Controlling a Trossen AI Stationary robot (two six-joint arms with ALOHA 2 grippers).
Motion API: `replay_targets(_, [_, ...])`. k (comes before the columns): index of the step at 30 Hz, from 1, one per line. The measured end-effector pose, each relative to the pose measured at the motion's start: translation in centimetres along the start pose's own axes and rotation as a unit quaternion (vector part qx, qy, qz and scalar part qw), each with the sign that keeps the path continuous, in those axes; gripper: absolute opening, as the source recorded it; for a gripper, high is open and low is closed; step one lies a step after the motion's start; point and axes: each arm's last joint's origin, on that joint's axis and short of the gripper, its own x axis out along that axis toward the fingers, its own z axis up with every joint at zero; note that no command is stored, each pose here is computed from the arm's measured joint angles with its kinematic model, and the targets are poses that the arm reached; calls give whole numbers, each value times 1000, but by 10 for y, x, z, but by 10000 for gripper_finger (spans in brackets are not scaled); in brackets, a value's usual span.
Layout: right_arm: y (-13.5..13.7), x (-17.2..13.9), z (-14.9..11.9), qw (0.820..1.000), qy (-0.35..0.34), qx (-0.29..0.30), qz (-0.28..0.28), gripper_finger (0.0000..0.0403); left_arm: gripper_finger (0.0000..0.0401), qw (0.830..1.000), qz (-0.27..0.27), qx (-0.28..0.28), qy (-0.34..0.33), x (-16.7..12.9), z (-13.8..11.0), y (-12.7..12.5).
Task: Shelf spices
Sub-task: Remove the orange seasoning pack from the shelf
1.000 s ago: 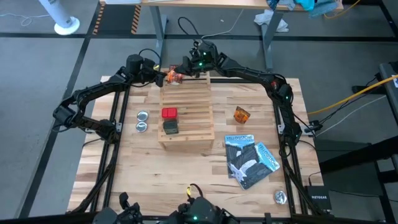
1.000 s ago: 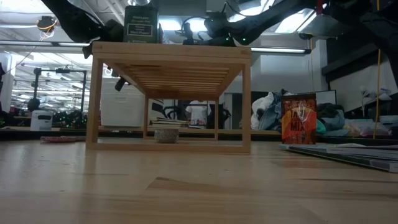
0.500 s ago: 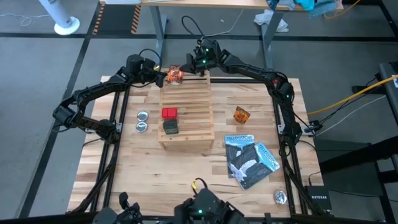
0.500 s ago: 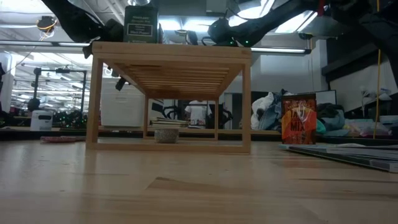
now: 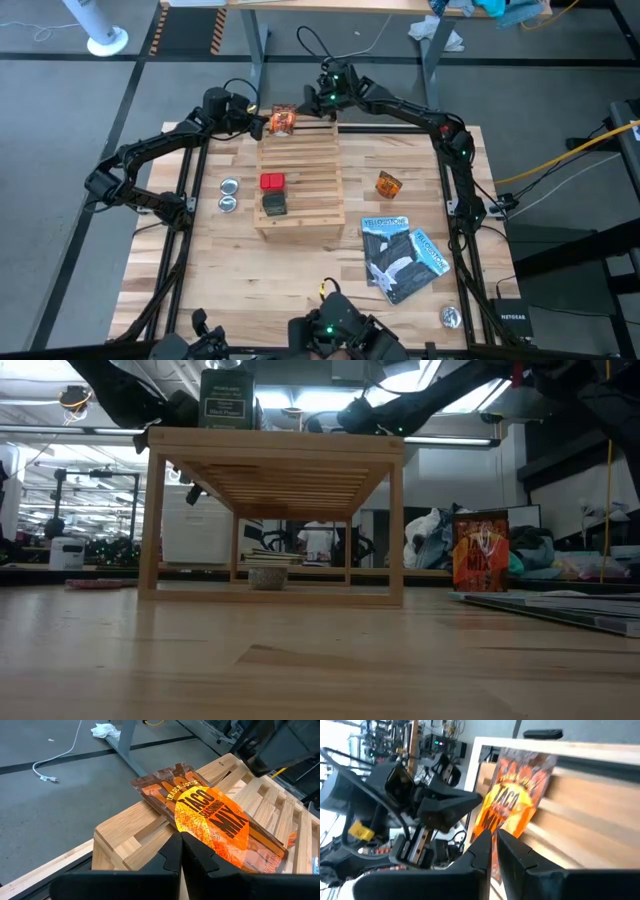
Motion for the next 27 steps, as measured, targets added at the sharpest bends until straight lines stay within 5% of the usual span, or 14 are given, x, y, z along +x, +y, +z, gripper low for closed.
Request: replay_targets(27, [-25, -30, 38, 997, -72, -13, -36, 33, 0, 1000, 0, 3, -2, 0, 1, 0])
